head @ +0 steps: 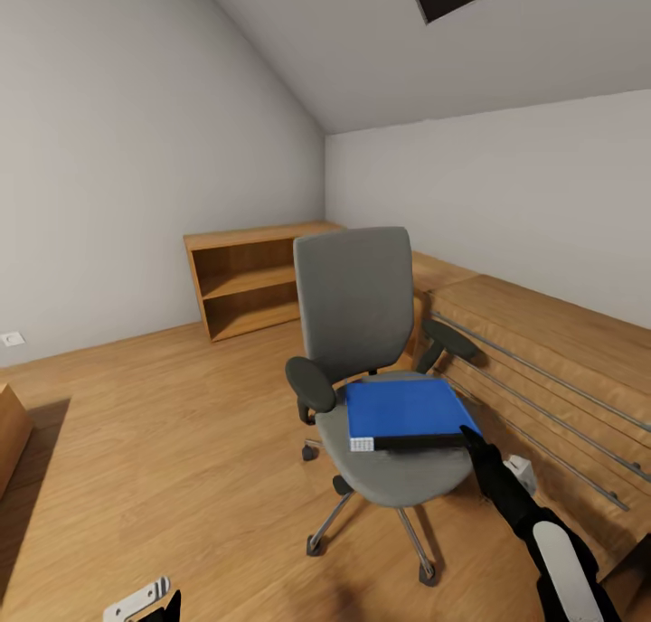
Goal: In the bedroom, organize the workspace by keeping the computer under the desk, ensuring the monitor is on the desk, placing the keyboard on the desk next to the monitor, placing the mouse on the desk next to the keyboard, moving the folder from the swivel chair onto the desk next to the mouse, stacking the notebook on top of the folder with the pen on top of the notebook, and positioning the swivel chair next to the desk.
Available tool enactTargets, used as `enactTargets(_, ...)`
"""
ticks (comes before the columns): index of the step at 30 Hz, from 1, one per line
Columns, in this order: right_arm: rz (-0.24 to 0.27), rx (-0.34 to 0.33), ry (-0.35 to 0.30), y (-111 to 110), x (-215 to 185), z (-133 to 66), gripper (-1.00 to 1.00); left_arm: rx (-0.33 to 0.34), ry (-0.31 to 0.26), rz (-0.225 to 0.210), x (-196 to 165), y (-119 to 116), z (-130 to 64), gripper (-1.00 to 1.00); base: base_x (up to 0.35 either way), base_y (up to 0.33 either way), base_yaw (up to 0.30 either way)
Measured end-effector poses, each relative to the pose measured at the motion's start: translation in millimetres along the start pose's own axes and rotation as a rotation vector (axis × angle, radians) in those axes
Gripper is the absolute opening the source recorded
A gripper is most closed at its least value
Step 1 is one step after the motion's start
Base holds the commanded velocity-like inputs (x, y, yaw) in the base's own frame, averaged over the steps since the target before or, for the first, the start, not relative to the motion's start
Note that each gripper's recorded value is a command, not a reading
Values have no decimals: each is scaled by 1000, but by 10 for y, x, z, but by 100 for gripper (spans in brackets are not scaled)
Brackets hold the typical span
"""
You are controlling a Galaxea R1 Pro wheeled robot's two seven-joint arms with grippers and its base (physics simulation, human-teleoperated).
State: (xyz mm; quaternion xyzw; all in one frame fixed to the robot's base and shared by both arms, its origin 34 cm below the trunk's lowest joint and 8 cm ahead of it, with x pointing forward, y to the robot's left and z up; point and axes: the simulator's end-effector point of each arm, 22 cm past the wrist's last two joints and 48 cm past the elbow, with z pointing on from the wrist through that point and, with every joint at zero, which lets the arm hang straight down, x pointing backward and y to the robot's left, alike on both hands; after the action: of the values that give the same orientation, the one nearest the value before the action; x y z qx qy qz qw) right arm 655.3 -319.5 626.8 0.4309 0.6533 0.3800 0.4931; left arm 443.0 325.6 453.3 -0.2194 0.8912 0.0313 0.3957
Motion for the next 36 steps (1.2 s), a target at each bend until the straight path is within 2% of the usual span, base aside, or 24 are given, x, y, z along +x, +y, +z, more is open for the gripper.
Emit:
enactTargets(5, -35, -64, -36, 428, -211, -45, -100, -4, 7, 3, -57, -9, -53, 100, -27, 0, 0)
enactTargets(11, -76, -138, -76, 928, -435, -135, -100, -4, 10, 2, -152, -32, -120, 100, -267, 0, 0)
enactTargets(18, -92, -159, -99, 1167, -598, -210, -100, -7, 16, 3, -244, -49, -197, 100, -332, 0, 0)
enactTargets(20, -104, -170, -111, 1259, -656, -279, -100, -13, 30, 5, -214, -32, -213, 100, -235, 0, 0)
enactTargets(21, -126, -176, -126, 1297, -717, -407, -100, -27, 70, 13, -45, 29, -212, 100, -87, 0, 0)
enactTargets(23, -147, -168, -131, 1298, -791, -479, -100, -34, 90, 17, 12, 49, -229, 100, -50, 0, 0)
enactTargets(29, -175, -159, -120, 1380, -893, -535, -100, -43, 114, 21, 23, 65, -296, 100, -16, 0, 0)
enactTargets(36, -177, -159, -98, 1507, -903, -546, -100, -48, 126, 22, -33, 58, -377, 100, -1, 0, 0)
